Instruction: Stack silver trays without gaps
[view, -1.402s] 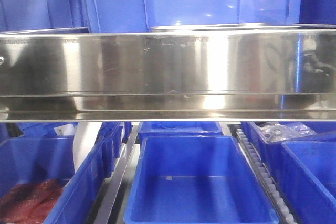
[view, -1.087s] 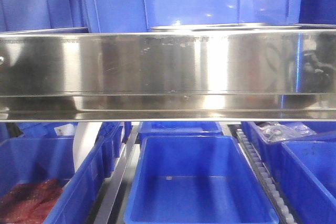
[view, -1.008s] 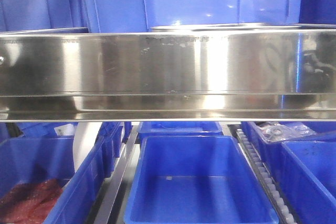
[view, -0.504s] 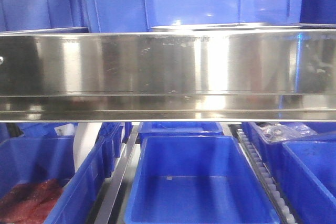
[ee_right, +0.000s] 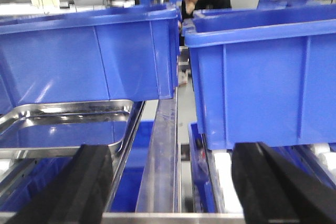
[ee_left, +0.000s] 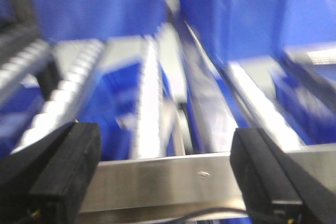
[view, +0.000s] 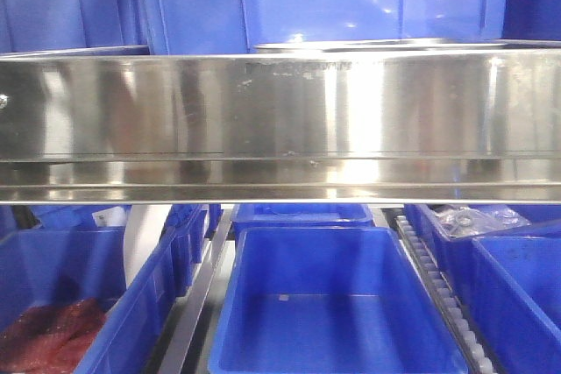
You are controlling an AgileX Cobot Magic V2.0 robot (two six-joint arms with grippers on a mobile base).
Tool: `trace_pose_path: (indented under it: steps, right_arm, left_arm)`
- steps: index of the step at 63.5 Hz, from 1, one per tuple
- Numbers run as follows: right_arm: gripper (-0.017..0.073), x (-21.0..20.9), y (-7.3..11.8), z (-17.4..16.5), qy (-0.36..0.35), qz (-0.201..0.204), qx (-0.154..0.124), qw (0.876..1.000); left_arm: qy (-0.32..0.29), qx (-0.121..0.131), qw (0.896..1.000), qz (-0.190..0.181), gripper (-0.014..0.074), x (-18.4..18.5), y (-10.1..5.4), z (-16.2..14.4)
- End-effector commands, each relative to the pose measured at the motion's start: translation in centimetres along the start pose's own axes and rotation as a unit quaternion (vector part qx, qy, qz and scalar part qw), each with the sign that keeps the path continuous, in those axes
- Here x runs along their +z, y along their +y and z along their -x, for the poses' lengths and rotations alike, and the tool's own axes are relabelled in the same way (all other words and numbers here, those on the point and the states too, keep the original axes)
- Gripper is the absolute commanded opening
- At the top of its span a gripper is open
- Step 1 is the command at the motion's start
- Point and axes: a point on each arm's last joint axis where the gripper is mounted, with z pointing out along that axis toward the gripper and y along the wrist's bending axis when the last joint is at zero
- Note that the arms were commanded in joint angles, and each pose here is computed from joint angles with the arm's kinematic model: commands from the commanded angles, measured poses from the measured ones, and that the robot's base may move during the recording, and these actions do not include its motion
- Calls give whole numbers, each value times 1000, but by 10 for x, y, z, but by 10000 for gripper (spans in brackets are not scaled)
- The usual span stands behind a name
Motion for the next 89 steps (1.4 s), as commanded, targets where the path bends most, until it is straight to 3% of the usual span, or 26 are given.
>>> trace_pose_path:
  steps: [1,12,22,26,33,43,53,64,78,89]
  right_arm:
    - [578,11,3,32,-26,1,-11,1000]
    - [578,45,11,65,41,19,-12,999]
    - [578,87,29,88,102,58,-19,993]
    - [578,107,36,92,140,65,-22,988]
    - [578,140,45,104,218,65,-23,973]
    - [578,183,53,116,298,58,-30,952]
    - [578,225,60,116,332,54,-30,941]
    - [578,261,64,98,368,44,-19,928]
    - [578,288,64,70,402,39,-21,915]
    - [578,292,65,69,391,40,-20,919]
  left_arm:
    - [-11,19,999,-46,435,10,-5,41]
    - [33,44,985,-161,435,47,-36,97]
    - [80,92,959,-255,435,94,-93,132]
    - [101,89,954,-269,435,115,-112,141]
    - [166,36,950,-264,435,159,-138,158]
    - [245,24,948,-203,435,226,-164,160]
    - [296,-22,943,-150,435,281,-182,154]
    - [297,-104,926,-209,435,318,-203,145]
    - [281,-92,935,-195,435,317,-198,150]
    - [250,-73,947,-187,435,298,-186,169]
